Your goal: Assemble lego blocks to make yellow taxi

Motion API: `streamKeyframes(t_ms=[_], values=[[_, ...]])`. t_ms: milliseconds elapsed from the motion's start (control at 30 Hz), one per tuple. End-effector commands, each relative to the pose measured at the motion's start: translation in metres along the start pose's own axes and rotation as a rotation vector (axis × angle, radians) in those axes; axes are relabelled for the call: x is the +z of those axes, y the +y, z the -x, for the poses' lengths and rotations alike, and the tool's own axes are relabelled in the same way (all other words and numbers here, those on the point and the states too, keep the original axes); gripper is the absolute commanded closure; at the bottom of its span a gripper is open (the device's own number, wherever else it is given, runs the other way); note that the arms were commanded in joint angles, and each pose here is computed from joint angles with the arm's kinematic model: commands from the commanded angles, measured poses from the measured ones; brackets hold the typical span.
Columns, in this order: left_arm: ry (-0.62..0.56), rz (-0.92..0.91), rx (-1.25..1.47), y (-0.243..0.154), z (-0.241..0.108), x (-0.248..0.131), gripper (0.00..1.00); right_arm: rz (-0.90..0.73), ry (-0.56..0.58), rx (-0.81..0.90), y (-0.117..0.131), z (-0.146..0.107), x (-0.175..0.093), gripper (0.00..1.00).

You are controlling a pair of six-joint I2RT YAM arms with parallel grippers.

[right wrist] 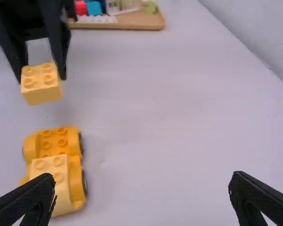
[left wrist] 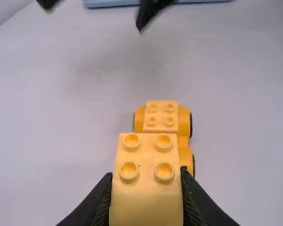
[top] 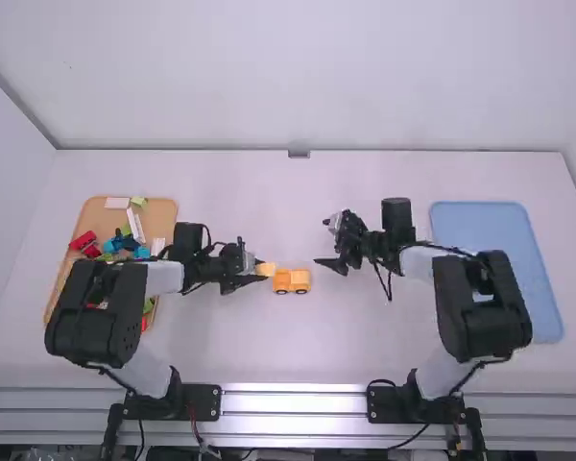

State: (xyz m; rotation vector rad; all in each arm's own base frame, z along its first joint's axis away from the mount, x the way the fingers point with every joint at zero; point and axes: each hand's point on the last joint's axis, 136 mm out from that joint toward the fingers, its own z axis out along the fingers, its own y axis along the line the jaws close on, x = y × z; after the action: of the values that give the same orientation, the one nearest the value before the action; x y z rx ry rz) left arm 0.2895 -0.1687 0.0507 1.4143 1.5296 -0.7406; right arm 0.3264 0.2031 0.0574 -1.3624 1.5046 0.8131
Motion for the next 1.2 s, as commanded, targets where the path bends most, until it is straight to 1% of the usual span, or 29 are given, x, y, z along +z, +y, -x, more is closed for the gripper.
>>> streamKeyframes(t_ms=[0, 100, 167, 233, 333, 433, 567, 667, 767, 867, 933, 1000, 1067, 1100, 1133, 1167], values=[[0.022, -0.023, -0.032, -0.008, -0.005, 0.007, 0.76, 0.145, -0.146, 0.073, 0.039, 0.001, 0.002, 0.01], [0.019, -0.04, -0.032, -0.012, -0.005, 0.011, 0.77, 0.141, -0.163, 0.037, 0.045, -0.008, 0.004, 0.01], [0.019, -0.045, -0.04, -0.013, -0.006, 0.013, 0.77, 0.131, -0.128, 0.026, 0.051, -0.02, 0.014, 0.01], [0.016, -0.04, -0.053, -0.012, -0.006, 0.014, 0.76, 0.136, -0.109, 0.028, 0.054, -0.025, 0.02, 0.01], [0.015, -0.039, -0.081, -0.008, -0.01, 0.017, 0.76, 0.157, -0.064, 0.009, 0.062, -0.037, 0.042, 0.01], [0.019, -0.04, -0.09, -0.007, -0.015, 0.018, 0.76, 0.172, -0.03, 0.018, 0.063, -0.043, 0.055, 0.01], [0.024, -0.06, -0.107, -0.005, -0.021, 0.026, 0.77, 0.206, -0.015, 0.036, 0.063, -0.042, 0.065, 0.02], [0.016, -0.072, -0.118, -0.003, -0.023, 0.029, 0.78, 0.205, -0.004, 0.046, 0.059, -0.042, 0.067, 0.01], [-0.024, -0.098, -0.125, -0.002, -0.02, 0.032, 0.78, 0.185, 0.037, 0.058, 0.054, -0.048, 0.069, 0.01], [-0.036, -0.11, -0.135, 0.001, -0.021, 0.035, 0.79, 0.173, 0.08, 0.051, 0.057, -0.053, 0.074, 0.0], [-0.037, -0.112, -0.135, 0.001, -0.021, 0.036, 0.79, 0.173, 0.088, 0.047, 0.059, -0.054, 0.076, 0.0], [-0.039, -0.12, -0.124, -0.001, -0.019, 0.039, 0.79, 0.166, 0.121, 0.044, 0.06, -0.058, 0.079, 0.02], [-0.041, -0.127, -0.11, -0.001, -0.017, 0.041, 0.79, 0.153, 0.153, 0.038, 0.06, -0.062, 0.082, 0.07], [-0.042, -0.136, -0.089, -0.004, -0.015, 0.043, 0.79, 0.147, 0.168, 0.035, 0.059, -0.064, 0.084, 0.12], [-0.042, -0.139, -0.081, -0.005, -0.015, 0.044, 0.79, 0.146, 0.171, 0.033, 0.06, -0.064, 0.085, 0.14], [-0.042, -0.15, -0.06, -0.008, -0.013, 0.047, 0.79, 0.146, 0.174, 0.029, 0.06, -0.064, 0.085, 0.23]])
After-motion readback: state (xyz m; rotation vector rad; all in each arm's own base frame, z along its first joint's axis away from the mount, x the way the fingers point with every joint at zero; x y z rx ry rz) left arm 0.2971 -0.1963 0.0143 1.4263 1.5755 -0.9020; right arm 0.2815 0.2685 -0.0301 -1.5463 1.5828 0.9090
